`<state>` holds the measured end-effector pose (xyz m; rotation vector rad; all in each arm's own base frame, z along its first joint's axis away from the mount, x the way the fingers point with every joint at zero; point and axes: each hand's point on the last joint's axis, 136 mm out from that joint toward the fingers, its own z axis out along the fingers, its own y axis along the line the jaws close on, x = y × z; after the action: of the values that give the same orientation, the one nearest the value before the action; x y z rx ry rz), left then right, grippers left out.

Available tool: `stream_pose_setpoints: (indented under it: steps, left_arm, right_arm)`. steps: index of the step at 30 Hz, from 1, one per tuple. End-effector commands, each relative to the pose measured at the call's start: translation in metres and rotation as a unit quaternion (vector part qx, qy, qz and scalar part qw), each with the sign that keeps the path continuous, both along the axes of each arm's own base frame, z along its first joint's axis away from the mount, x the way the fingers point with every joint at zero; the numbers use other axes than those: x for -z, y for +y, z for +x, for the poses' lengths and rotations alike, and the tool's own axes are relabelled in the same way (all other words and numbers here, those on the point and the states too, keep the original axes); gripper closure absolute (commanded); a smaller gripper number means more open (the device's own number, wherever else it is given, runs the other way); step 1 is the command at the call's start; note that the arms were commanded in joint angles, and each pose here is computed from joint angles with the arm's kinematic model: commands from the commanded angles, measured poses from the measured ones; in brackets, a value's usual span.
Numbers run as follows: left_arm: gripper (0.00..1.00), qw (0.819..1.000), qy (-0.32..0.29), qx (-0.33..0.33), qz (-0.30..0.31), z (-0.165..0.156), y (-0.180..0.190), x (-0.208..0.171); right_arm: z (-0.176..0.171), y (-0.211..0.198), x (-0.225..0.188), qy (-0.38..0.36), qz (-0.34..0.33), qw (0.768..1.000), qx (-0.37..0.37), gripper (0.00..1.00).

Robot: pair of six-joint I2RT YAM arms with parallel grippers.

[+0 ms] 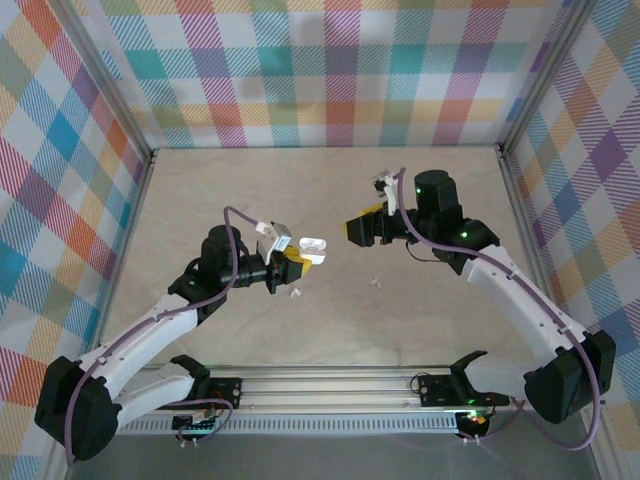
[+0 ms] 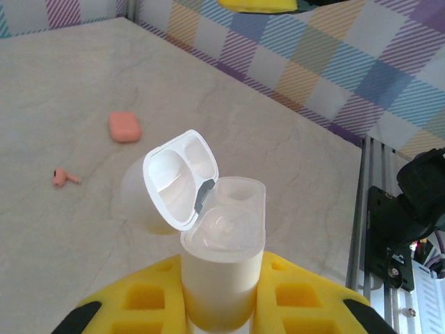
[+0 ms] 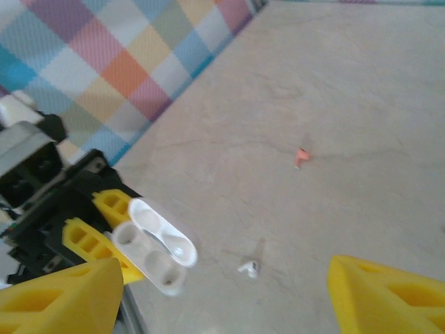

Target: Insert the wireless bluetooth earbuds into the charging case

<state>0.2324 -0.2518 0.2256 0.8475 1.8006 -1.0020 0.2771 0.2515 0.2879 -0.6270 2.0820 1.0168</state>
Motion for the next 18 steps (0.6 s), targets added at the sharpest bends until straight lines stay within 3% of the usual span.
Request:
stream_pose_setpoints:
  steps: [1,8,18]
  left_arm:
    - [1.00,1.000,-0.003,-0.030,-0.004,0.000,0.008,0.003]
    - [1.00,0.998,-0.017,-0.058,0.017,-0.003,0.022,0.009]
    - [1.00,0.998,-0.046,-0.028,0.012,-0.018,0.023,0.000]
  right_arm:
    - [0.010,-0.032,0.042,0.046,-0.082,0.992,0.086,0.23]
    - [0.008,-0.056,0.109,0.114,-0.224,0.965,0.080,0.34]
    - [0.016,-0.067,0.171,0.151,-0.305,0.938,0.069,0.44]
